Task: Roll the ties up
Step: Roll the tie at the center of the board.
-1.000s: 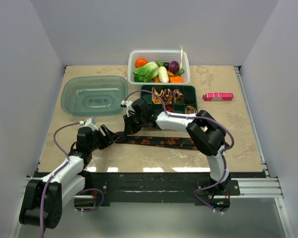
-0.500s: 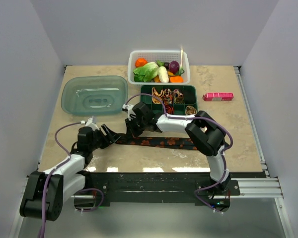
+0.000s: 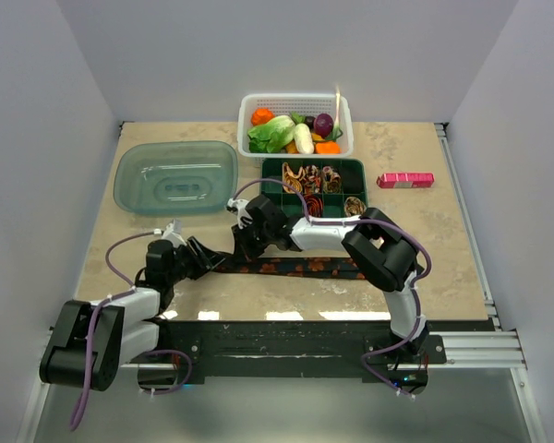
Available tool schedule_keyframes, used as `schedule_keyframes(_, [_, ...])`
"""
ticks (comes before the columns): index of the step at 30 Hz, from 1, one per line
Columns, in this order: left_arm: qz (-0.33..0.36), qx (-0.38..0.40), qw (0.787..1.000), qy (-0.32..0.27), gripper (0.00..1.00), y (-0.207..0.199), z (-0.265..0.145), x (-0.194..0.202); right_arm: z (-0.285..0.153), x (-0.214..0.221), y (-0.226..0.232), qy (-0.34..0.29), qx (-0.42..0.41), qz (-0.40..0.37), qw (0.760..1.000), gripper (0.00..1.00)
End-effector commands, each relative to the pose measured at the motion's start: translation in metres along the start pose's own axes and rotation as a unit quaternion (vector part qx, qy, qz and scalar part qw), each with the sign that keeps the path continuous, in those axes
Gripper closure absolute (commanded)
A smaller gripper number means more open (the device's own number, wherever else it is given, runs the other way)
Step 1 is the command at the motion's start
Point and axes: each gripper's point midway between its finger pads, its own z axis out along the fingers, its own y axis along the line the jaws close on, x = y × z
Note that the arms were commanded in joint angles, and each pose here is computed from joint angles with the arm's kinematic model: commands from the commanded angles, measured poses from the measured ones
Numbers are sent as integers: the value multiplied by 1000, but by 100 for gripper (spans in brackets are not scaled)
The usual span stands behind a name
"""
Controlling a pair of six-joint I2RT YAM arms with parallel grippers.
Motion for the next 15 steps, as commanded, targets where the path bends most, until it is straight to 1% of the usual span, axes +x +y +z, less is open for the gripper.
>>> schedule_keyframes(1, [-13, 30, 999, 7, 59, -7, -2, 6, -2, -1, -1, -11, 11, 2, 1000, 100])
schedule_keyframes(2, [-13, 33, 999, 5, 63, -9, -1, 5, -2, -3, -1, -13, 12, 3, 1000, 100])
schedule_keyframes(4, [-11, 36, 999, 3, 67, -11, -1, 3, -4, -7, 0, -17, 15, 2, 1000, 100])
schedule_keyframes(5, [-9, 38, 999, 1, 71, -12, -2, 1, -5, -10, 2, -20, 15, 1, 1000, 100])
schedule_keyframes(9, [-3, 33, 999, -7, 73, -13, -2, -4, -16, -21, 6, -29, 20, -9, 999, 100])
schedule_keyframes(15, [1, 26, 1000, -8, 73, -13, -1, -6, -37, -13, 15, -18, 17, -20, 999, 100])
